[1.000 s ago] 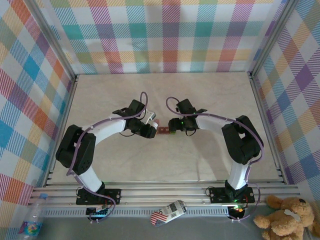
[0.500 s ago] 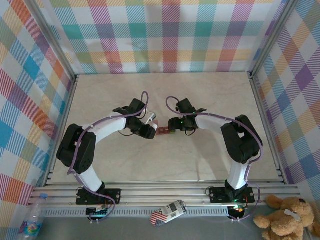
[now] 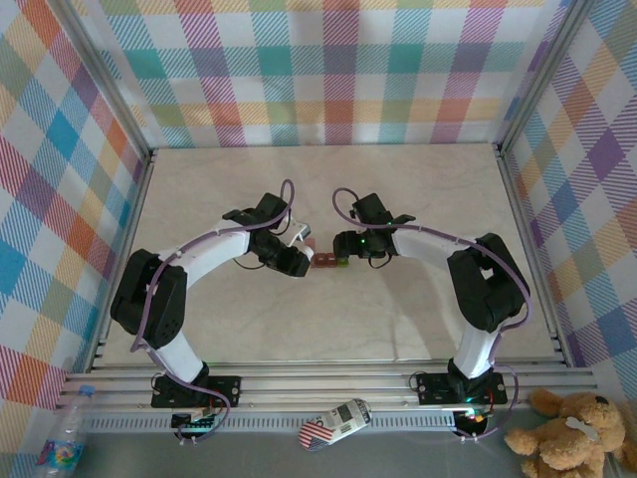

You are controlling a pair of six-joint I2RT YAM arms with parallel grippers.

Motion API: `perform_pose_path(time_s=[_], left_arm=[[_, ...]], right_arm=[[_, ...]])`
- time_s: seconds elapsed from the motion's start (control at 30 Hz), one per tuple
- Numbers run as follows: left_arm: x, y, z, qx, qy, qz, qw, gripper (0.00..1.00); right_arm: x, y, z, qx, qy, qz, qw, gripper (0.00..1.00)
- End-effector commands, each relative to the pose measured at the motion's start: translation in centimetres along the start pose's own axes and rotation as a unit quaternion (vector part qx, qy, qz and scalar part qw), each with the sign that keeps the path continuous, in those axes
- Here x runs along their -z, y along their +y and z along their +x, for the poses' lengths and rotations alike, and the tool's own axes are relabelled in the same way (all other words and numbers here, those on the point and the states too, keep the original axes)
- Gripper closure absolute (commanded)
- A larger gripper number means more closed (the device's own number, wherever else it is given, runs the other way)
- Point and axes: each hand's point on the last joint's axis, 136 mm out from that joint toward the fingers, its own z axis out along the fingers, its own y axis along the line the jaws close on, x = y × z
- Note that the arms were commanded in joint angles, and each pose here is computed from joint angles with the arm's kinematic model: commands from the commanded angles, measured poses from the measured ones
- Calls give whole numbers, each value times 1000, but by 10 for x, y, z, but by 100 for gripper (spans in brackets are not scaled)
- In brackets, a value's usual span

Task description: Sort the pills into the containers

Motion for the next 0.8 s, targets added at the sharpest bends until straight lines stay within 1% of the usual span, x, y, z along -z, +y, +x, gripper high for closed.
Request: perform_pose_path(time_s=[0.0, 0.27, 0.77], left_arm=[[8, -4, 1, -1, 16, 9, 1000, 100], [0, -3, 4, 6, 45, 11, 999, 100], [-13, -1, 2, 7, 73, 3, 997, 100]], right_arm=[[6, 5, -1, -10, -4, -13, 1000, 25], [0, 2, 5, -17, 2, -13, 1000, 25], [-9, -2, 13, -25, 12, -9, 1000, 25]])
